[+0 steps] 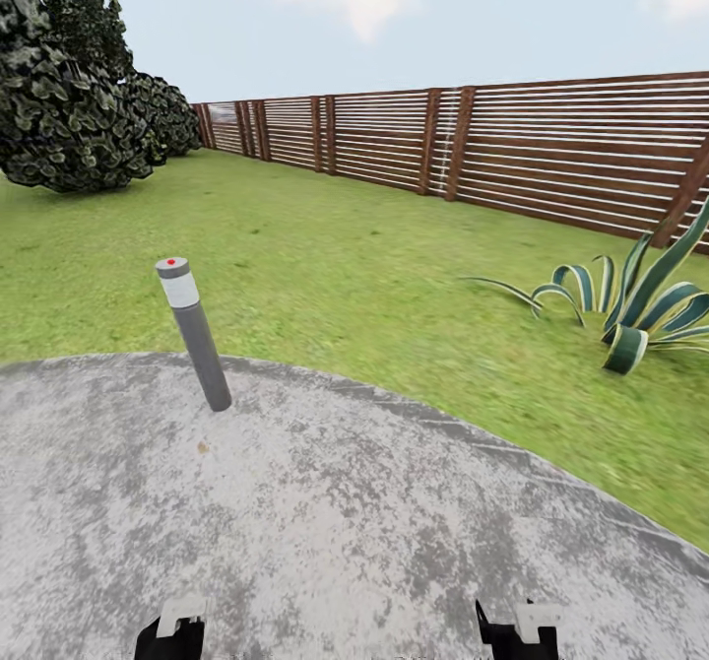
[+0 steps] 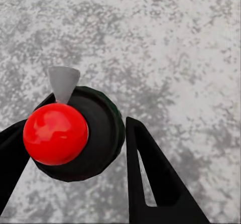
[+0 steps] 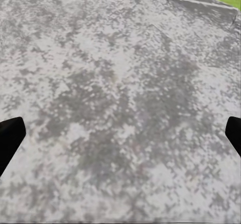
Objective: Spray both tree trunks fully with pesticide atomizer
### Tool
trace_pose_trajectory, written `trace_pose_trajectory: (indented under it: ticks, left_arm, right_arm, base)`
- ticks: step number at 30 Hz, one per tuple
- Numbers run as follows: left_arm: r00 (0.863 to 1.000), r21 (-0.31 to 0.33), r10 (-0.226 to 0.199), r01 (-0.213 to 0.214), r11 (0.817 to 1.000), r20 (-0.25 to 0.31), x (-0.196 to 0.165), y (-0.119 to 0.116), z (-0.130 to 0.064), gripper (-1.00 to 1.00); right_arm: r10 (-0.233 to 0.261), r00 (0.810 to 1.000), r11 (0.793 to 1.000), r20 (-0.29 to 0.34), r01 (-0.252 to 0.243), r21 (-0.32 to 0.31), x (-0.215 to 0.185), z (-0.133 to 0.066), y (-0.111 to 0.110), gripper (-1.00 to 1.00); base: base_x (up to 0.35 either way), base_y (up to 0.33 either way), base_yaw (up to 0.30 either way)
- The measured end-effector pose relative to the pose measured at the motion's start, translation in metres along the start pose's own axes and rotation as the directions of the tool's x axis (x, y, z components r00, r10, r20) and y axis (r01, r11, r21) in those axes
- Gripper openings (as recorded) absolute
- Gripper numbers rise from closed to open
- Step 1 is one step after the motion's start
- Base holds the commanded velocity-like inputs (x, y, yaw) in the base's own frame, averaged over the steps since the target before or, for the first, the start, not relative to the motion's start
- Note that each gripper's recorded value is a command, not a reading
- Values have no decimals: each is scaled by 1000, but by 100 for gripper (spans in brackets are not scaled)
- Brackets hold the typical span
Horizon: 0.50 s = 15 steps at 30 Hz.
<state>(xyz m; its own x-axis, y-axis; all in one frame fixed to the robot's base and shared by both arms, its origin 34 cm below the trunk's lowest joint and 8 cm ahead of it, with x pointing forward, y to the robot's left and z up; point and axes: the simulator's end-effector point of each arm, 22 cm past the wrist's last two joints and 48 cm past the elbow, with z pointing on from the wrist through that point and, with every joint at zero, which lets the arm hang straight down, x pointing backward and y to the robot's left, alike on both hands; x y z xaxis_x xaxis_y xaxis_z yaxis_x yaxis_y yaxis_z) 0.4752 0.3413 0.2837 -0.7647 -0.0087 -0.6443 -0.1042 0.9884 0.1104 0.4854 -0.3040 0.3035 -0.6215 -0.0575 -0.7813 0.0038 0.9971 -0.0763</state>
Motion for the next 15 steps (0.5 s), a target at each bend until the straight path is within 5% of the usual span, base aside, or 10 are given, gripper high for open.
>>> trace_pose_trajectory:
  ticks: [15]
  left_arm:
    - [1000,-1,-2,2,1000,0,0,0,0,-100]
  right_arm:
    - [0,1000,1000,-1,0,-1,0,0,1,100]
  base:
    - [-231,-167,277]
